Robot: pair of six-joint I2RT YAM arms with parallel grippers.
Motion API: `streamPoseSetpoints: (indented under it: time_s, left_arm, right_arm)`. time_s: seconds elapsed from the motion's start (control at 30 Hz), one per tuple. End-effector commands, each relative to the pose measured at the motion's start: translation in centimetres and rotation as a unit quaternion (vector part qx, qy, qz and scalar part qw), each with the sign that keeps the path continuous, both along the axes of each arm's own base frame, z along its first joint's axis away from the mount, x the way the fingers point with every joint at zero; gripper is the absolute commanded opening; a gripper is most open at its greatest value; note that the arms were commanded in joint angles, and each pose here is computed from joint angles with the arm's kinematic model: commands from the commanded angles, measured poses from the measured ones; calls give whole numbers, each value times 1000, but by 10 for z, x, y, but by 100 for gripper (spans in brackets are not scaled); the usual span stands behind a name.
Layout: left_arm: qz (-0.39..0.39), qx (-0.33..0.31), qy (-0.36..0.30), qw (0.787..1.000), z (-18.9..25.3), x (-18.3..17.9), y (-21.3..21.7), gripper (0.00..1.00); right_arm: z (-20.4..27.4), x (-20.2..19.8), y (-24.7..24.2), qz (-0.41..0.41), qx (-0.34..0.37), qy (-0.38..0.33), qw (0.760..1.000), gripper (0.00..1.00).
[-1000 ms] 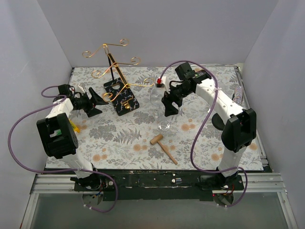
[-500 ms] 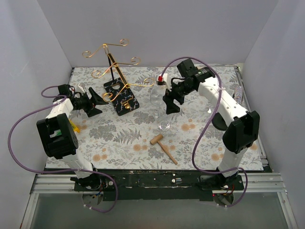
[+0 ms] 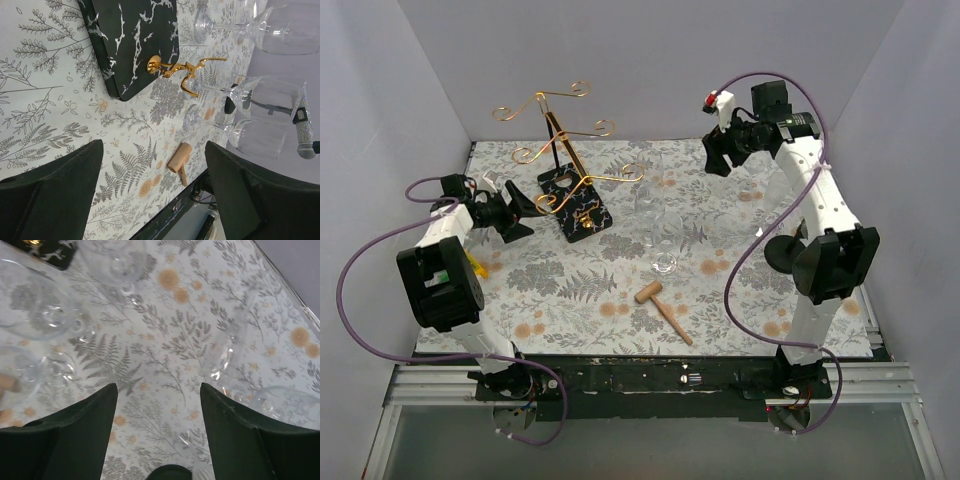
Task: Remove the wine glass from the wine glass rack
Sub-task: Pick up the wine glass at the center of the board.
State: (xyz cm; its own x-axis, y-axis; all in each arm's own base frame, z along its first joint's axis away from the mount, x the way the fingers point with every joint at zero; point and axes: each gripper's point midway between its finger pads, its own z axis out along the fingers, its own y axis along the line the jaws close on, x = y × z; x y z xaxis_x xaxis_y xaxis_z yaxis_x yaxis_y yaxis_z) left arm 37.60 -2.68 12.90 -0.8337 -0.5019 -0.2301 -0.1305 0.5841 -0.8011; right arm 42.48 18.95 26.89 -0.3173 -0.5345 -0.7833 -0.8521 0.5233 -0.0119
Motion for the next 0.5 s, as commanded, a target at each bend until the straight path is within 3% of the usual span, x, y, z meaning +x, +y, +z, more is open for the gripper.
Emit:
streamPoseSetpoints:
  time_s: [0.0,0.27,0.47]
  left_arm:
    - [-9,6,-32,999,18,11,1,83]
    - [-5,10,-39,999,18,17,4,83]
    - [-4,9,-34,999,16,16,4,83]
  right_arm:
    - [-27,57,-20,-57,-75,-60,994,74]
    - [-76,112,-33,-115,-132,-75,982,74]
    - [-114,127,-34,-132,-166,-48,976,77]
